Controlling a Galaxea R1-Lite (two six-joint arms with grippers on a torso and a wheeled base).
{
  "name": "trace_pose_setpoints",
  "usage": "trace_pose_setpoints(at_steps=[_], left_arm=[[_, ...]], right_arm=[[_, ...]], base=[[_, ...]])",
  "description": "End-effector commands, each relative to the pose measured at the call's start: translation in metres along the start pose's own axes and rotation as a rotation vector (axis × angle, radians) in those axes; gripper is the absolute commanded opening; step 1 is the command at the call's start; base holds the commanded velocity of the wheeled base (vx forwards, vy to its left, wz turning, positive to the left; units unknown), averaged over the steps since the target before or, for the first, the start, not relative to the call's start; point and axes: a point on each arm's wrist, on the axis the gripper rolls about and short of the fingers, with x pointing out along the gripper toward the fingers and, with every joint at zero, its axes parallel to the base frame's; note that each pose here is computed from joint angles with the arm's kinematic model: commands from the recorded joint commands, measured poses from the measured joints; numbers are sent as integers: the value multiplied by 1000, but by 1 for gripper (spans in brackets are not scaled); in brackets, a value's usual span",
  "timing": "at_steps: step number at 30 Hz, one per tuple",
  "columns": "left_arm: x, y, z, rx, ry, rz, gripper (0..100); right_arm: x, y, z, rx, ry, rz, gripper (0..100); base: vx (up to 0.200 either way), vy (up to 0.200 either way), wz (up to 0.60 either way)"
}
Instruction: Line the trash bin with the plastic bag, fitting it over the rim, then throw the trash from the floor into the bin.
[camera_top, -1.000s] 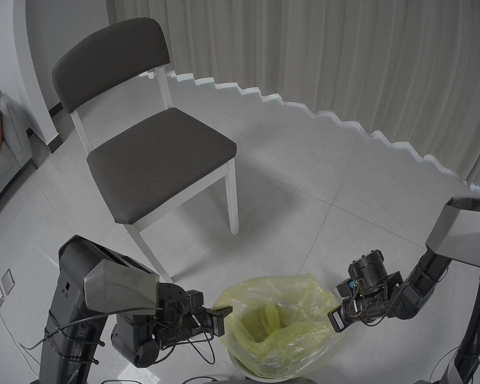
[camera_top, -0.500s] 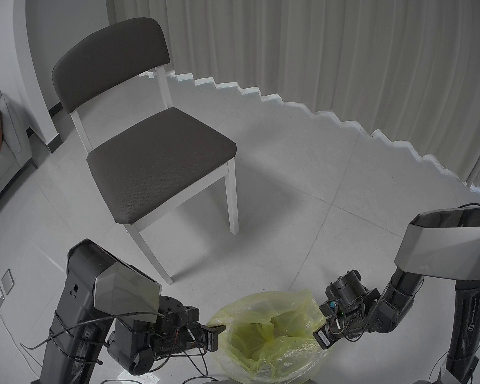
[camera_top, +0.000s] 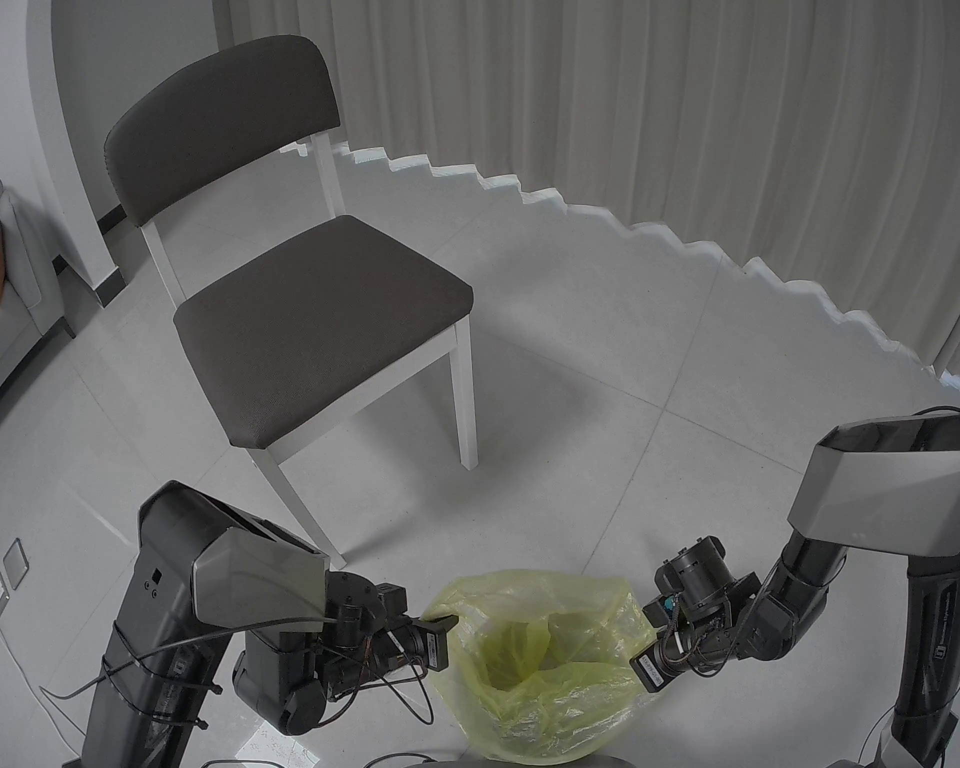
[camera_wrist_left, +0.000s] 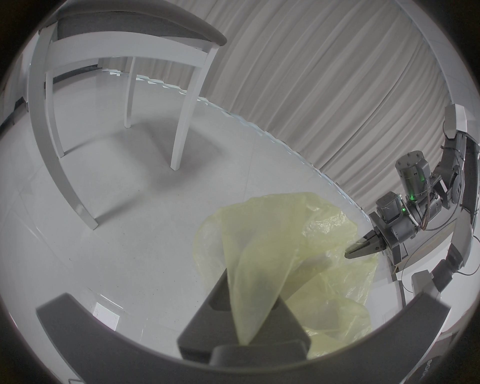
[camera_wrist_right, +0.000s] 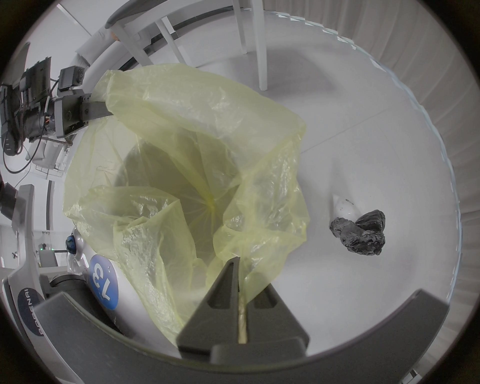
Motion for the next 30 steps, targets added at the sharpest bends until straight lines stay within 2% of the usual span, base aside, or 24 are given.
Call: trace_pose_setpoints(at_steps=[1, 2, 3, 7, 12, 14, 18, 19, 24, 26, 27, 30], left_arm=[[5, 2, 0, -3, -19, -3, 0], [4, 2, 0, -6, -17, -1, 0], [3, 2, -1, -11, -11, 1, 0], [0, 2, -7, -14, 13, 4, 0], [2, 2, -8, -15, 16, 2, 0], [2, 2, -9, -16, 17, 3, 0], [2, 2, -8, -15, 16, 2, 0], [2, 2, -9, -17, 17, 3, 0], [0, 3, -10, -19, 23, 4, 0], [0, 3, -10, -19, 26, 4, 0], [0, 3, -10, -19, 26, 5, 0], [0, 2, -10, -19, 25, 3, 0]], right_arm=[[0, -5, -2, 8, 6, -7, 0], [-1, -4, -4, 2, 14, -6, 0], [-2, -4, -6, -2, 18, -5, 100], [-12, -3, -10, -22, 14, -2, 100], [-35, -7, 4, -16, -78, -13, 100], [-51, -18, 21, 6, -167, -25, 100], [-51, -28, 40, 19, -226, -43, 100], [-48, -31, 53, 22, -254, -48, 100], [-36, -28, 58, 9, -190, -31, 100], [-36, -23, 51, -13, -149, -14, 100], [-36, -18, 39, -38, -100, 0, 100], [-42, -15, 20, -81, -51, 3, 100]], base=[[0, 0, 0], [0, 0, 0], [0, 0, 0], [0, 0, 0], [0, 0, 0], [0, 0, 0], [0, 0, 0], [0, 0, 0], [0, 0, 0], [0, 0, 0], [0, 0, 0], [0, 0, 0]])
